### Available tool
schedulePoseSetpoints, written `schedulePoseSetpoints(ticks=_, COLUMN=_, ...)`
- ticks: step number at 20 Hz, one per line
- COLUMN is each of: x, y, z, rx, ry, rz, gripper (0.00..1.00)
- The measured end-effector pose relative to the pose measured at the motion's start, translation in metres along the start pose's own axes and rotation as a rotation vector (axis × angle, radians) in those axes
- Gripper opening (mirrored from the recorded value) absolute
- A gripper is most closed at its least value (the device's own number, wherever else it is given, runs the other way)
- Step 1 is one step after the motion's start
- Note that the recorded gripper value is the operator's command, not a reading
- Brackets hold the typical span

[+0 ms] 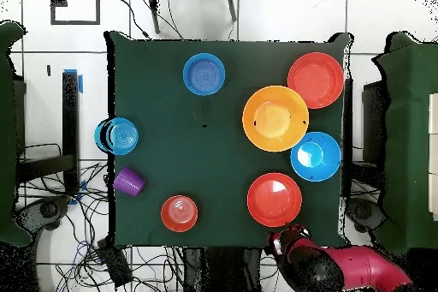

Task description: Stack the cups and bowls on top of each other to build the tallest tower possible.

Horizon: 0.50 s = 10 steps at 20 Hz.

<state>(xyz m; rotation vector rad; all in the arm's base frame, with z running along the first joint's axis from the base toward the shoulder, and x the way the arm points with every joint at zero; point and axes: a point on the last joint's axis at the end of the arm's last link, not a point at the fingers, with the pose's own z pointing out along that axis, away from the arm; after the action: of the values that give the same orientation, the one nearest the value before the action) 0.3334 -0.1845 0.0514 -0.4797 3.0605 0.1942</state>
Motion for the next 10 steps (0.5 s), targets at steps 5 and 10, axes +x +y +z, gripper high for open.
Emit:
schedulePoseSetpoints(ticks=5, x=-0.0064, y=-0.0026, z=-0.0008, rx=-0.001, ry=0.007, rz=-0.012, gripper=1.0)
schedulePoseSetpoints(ticks=10, x=-0.0108, y=-0.0087, z=0.0019, rx=-0.003, ry=0.008, rz=-0.009, gripper=1.0)
